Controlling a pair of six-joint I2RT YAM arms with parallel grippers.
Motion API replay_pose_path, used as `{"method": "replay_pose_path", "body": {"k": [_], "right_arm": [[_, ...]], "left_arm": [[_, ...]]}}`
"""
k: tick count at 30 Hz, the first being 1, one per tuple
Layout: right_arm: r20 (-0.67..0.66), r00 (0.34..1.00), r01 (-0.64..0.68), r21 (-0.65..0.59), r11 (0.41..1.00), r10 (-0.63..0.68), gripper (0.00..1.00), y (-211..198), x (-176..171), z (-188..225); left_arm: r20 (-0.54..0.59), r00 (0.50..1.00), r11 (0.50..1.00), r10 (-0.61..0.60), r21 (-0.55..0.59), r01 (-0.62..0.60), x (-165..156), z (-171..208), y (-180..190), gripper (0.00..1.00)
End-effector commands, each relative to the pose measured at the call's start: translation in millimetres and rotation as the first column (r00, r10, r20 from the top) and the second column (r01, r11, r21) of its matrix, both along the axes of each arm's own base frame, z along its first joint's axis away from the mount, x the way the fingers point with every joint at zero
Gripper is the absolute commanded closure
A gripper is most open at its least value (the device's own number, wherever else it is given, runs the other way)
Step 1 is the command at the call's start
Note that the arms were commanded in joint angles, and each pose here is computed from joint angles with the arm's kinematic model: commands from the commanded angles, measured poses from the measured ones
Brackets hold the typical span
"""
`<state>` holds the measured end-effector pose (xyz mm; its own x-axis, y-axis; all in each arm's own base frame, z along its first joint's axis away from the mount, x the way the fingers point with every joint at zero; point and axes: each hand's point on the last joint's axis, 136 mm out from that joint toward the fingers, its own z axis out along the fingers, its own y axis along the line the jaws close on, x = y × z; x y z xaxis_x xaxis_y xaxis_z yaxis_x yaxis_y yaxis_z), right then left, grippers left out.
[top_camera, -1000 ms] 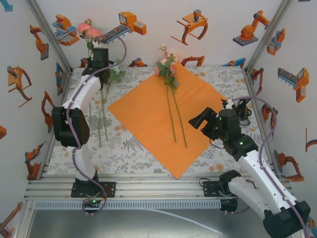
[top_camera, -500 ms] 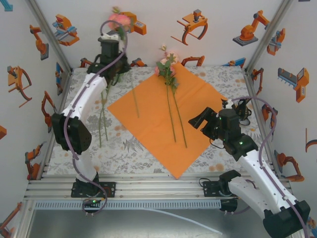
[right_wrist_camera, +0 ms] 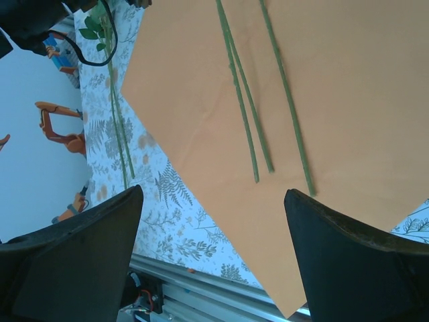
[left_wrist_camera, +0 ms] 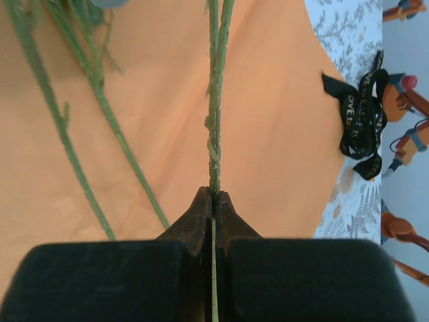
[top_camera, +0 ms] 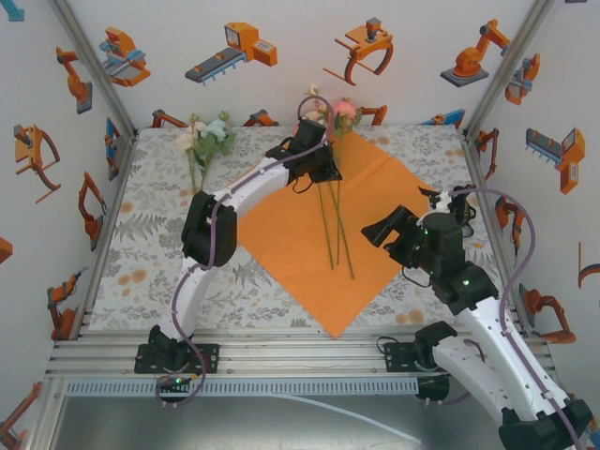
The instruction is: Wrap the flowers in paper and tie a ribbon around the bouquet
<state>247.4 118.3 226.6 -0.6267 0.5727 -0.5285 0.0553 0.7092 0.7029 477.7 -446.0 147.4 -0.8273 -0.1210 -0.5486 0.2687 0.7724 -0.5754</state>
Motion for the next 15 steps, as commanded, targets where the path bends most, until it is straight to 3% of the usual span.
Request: {"method": "replay_pose_path", "body": {"k": [1, 7, 12, 15], "right_arm": [[-0.021, 1.0, 0.015, -0.02, 1.0, -0.016, 0.22, -4.5, -4.4, -8.9], [-0.025, 0.999, 0.021, -0.026, 0.999, -0.021, 0.22, -6.7, -6.8, -10.3], [-0.023, 0.999, 0.023, -0.026, 0.999, -0.023, 0.22, -7.6, -7.9, -9.2], [-0.024, 0.999, 0.024, -0.025, 0.999, -0.025, 0.22, -7.7, -7.9, -7.8]], "left_arm": [[0.072, 0.997, 1.0, 0.004, 0.008, -0.005, 15.8, 4.3, -4.2, 1.0], [0.049, 0.997, 0.996, 0.067, 0.056, -0.07, 26.9, -32.5, 4.5, 0.99], [0.065, 0.994, 0.993, 0.086, 0.073, -0.09, 32.0, -39.0, 10.3, 0.79], [0.078, 0.994, 0.993, 0.081, 0.082, -0.087, 34.2, -29.9, 16.0, 0.73]]}}
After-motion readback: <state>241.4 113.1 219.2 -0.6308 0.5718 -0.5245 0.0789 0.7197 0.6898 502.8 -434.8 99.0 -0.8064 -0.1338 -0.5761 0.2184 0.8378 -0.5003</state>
